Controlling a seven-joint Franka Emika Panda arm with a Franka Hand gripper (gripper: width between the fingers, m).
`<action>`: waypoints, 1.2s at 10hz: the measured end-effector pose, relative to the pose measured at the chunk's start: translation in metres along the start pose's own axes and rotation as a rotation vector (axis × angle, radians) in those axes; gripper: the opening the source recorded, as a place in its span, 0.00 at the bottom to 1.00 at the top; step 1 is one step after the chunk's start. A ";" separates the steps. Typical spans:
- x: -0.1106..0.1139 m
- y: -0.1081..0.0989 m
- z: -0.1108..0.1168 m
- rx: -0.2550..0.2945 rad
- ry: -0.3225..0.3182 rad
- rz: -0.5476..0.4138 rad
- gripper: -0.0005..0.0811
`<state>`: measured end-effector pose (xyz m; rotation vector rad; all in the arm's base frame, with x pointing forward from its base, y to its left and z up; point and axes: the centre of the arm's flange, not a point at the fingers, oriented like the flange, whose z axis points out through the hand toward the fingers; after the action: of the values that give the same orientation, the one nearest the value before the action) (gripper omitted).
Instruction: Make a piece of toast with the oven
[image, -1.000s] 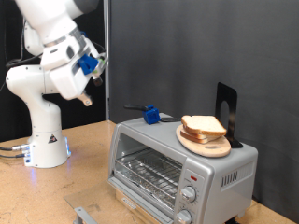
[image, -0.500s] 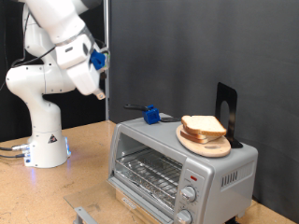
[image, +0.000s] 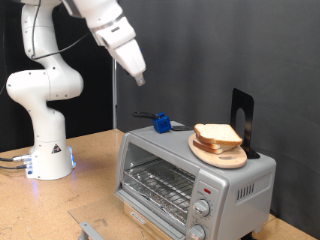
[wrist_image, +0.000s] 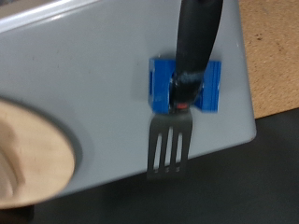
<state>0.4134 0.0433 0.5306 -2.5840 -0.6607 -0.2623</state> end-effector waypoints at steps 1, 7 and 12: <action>0.002 -0.017 0.000 -0.003 0.015 0.003 1.00; -0.005 -0.079 -0.012 0.016 0.001 0.085 1.00; -0.003 -0.067 0.034 -0.146 0.055 -0.022 1.00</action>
<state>0.3800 0.1107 0.5254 -2.6980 -0.6736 -0.4015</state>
